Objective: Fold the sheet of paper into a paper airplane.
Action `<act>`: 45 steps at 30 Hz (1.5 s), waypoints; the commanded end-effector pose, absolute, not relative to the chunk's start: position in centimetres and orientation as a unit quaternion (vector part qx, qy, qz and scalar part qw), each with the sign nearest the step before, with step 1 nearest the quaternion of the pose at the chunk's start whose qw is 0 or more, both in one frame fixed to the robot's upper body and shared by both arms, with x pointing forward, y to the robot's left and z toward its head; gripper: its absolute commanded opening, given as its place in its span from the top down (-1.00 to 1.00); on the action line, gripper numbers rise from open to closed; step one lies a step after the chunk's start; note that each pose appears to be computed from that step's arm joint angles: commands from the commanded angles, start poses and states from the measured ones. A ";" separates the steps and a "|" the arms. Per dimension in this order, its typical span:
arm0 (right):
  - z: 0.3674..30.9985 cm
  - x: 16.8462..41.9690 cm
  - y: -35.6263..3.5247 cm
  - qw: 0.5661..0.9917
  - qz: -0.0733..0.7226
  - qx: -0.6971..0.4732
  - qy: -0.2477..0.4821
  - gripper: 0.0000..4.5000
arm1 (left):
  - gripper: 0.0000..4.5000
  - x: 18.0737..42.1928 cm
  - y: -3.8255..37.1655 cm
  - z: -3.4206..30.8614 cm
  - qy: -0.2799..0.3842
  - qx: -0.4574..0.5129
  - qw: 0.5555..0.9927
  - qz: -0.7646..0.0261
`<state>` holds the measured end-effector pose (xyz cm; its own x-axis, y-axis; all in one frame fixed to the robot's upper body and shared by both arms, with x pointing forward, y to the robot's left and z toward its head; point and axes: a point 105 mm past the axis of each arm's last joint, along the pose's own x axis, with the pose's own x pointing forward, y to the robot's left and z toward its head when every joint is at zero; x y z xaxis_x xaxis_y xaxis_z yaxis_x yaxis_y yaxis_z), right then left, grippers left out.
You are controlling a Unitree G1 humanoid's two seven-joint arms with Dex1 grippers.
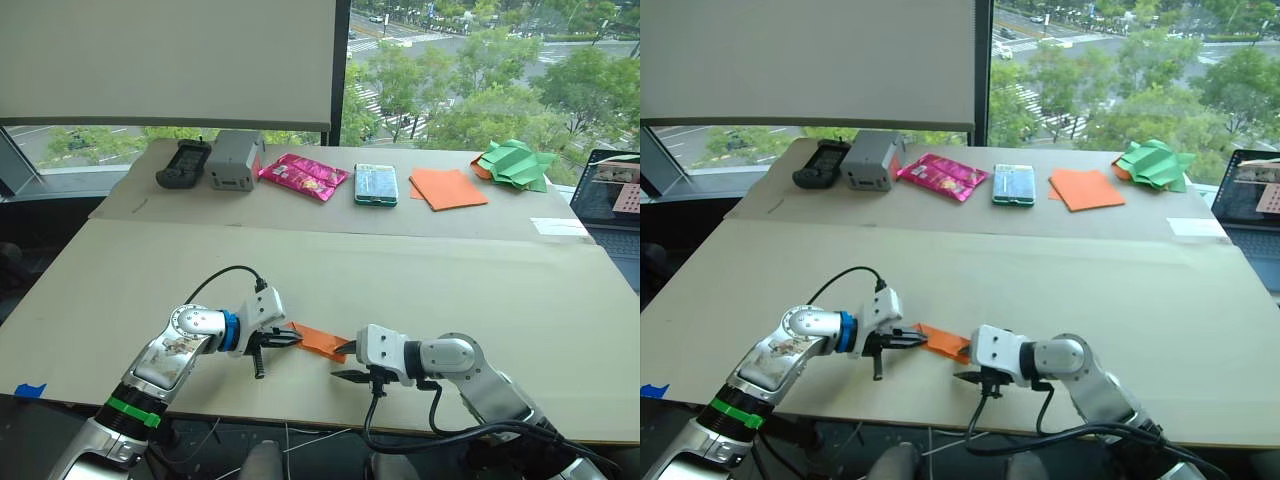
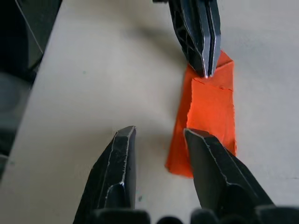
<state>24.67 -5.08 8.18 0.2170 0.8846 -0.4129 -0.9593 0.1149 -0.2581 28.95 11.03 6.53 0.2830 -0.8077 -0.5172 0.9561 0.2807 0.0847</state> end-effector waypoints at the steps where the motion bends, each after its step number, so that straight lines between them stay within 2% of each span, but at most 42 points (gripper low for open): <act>1: 11.0 25.5 -4.0 0.767 0.610 -0.190 0.056 0.14 | 0.95 28.8 10.9 6.2 0.191 0.201 0.772 -0.572; 5: 11.3 27.6 -2.9 0.804 0.568 -0.162 0.067 0.14 | 0.95 28.8 11.0 6.0 0.193 0.202 0.773 -0.570; 8: 9.7 28.9 -2.9 0.818 0.539 -0.179 0.096 0.50 | 0.95 28.8 11.0 6.0 0.194 0.201 0.773 -0.569; 11: 8.4 29.2 -2.7 0.814 0.535 -0.196 0.111 0.95 | 0.95 28.8 10.9 6.0 0.194 0.200 0.773 -0.569; 12: 8.2 29.3 -2.7 0.814 0.534 -0.197 0.114 0.99 | 0.95 28.8 10.9 6.0 0.194 0.200 0.773 -0.569; 18: 6.5 30.4 -2.3 0.817 0.512 -0.213 0.158 0.99 | 0.95 28.9 10.9 5.9 0.193 0.199 0.776 -0.566; 28: 2.8 28.9 -3.8 0.792 0.503 -0.240 0.249 0.99 | 0.95 29.3 11.6 5.6 0.198 0.207 0.780 -0.557; 45: 0.3 27.5 -7.1 0.774 0.479 -0.280 0.304 0.99 | 0.95 29.4 13.0 4.2 0.216 0.235 0.780 -0.539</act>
<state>29.17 -4.03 5.46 0.4207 0.7030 -0.5734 -0.9069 0.3421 -0.2460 29.57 11.58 5.82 0.3173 -0.7887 -0.5265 0.9480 0.2793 0.1528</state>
